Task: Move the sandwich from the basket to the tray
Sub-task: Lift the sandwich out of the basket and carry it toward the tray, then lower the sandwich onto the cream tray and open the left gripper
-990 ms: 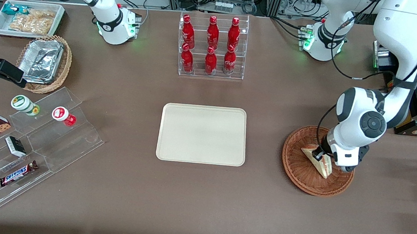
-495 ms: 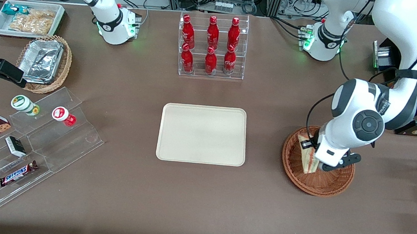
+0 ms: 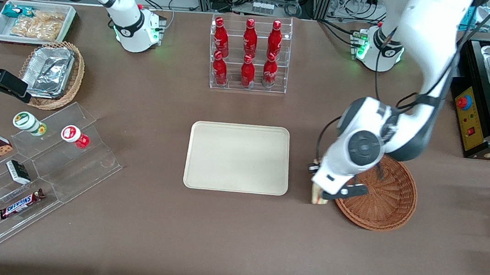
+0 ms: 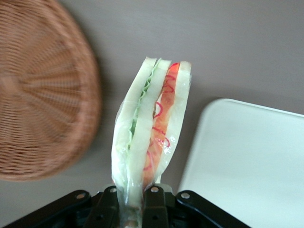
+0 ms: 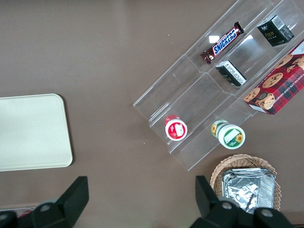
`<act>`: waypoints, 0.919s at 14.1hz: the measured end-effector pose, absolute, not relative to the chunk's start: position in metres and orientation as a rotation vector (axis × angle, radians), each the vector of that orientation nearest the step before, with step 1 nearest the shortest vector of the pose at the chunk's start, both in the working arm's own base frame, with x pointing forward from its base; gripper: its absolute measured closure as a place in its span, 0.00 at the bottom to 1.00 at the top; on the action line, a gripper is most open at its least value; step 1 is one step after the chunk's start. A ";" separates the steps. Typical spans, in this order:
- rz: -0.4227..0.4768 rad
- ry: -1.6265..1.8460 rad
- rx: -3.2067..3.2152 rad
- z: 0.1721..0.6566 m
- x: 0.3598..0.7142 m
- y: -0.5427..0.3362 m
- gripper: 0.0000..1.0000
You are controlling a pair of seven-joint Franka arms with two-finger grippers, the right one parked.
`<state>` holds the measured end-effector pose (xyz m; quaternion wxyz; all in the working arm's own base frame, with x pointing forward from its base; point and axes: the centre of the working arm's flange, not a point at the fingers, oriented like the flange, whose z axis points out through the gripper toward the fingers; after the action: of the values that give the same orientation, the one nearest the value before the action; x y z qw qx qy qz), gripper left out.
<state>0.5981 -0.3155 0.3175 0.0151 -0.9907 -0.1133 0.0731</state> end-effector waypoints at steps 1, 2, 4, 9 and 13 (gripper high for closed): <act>0.224 -0.354 -3.087 0.313 0.595 -0.340 0.85; 0.221 -0.351 -3.089 0.308 0.589 -0.364 0.85; 0.236 -0.341 -3.107 0.300 0.574 -0.409 0.85; 0.279 -0.319 -3.154 0.286 0.540 -0.487 0.85; 0.266 -0.319 -3.150 0.268 0.520 -0.526 0.85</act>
<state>0.5205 -0.5259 0.2680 -0.0180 -0.9913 -0.1004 0.0836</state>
